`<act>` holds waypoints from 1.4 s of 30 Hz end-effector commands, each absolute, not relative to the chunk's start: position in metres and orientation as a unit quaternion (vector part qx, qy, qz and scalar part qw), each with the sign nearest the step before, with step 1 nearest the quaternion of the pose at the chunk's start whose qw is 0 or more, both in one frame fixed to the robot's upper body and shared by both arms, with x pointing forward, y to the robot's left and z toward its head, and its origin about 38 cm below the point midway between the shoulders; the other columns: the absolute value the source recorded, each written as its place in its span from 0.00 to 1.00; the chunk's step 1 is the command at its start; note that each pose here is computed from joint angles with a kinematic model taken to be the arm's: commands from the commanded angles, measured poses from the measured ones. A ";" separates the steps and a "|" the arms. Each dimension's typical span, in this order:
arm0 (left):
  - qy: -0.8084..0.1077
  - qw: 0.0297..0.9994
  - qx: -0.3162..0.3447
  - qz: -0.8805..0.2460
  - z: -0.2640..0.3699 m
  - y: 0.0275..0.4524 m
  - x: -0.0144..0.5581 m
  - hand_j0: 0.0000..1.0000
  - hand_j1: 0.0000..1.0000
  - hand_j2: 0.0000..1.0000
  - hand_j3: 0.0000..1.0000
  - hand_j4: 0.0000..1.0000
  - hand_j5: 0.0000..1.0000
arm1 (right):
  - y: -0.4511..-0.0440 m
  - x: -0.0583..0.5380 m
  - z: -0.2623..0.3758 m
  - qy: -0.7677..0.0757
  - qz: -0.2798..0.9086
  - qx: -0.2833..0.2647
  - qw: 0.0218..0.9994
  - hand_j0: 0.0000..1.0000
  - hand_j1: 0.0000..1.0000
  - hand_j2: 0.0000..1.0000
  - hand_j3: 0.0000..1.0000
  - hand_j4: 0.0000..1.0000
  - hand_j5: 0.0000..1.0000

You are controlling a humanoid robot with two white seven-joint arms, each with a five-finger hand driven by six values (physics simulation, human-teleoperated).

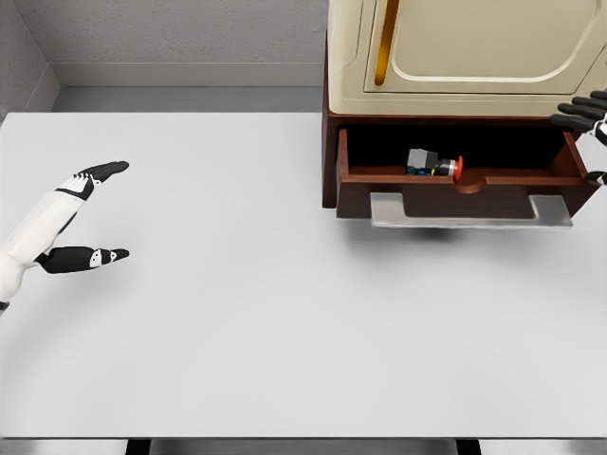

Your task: Put the switch into the drawer with left arm, and close the drawer with right arm

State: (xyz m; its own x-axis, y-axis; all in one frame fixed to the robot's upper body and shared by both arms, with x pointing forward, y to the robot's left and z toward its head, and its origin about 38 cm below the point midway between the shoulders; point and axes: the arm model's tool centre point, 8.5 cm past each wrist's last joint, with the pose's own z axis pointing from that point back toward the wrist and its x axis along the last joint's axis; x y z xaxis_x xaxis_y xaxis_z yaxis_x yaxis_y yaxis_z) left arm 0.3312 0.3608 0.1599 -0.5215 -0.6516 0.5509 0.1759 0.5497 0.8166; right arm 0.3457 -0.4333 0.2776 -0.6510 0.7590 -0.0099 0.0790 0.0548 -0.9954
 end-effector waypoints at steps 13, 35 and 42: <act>-0.753 0.461 0.157 -0.443 0.162 0.360 0.331 1.00 1.00 1.00 1.00 1.00 1.00 | -0.439 0.351 0.313 -0.687 0.590 -0.334 0.261 0.96 0.96 0.96 0.96 0.96 0.96; -0.752 0.464 0.157 -0.442 0.160 0.361 0.331 1.00 1.00 1.00 1.00 1.00 1.00 | -0.411 0.332 0.297 -0.669 0.643 -0.282 0.244 0.35 0.35 0.35 0.35 0.35 0.35; -0.755 0.463 0.155 -0.438 0.160 0.358 0.331 1.00 1.00 1.00 1.00 1.00 1.00 | -0.412 0.322 0.271 -0.650 0.663 -0.260 0.266 0.36 0.36 0.36 0.36 0.36 0.36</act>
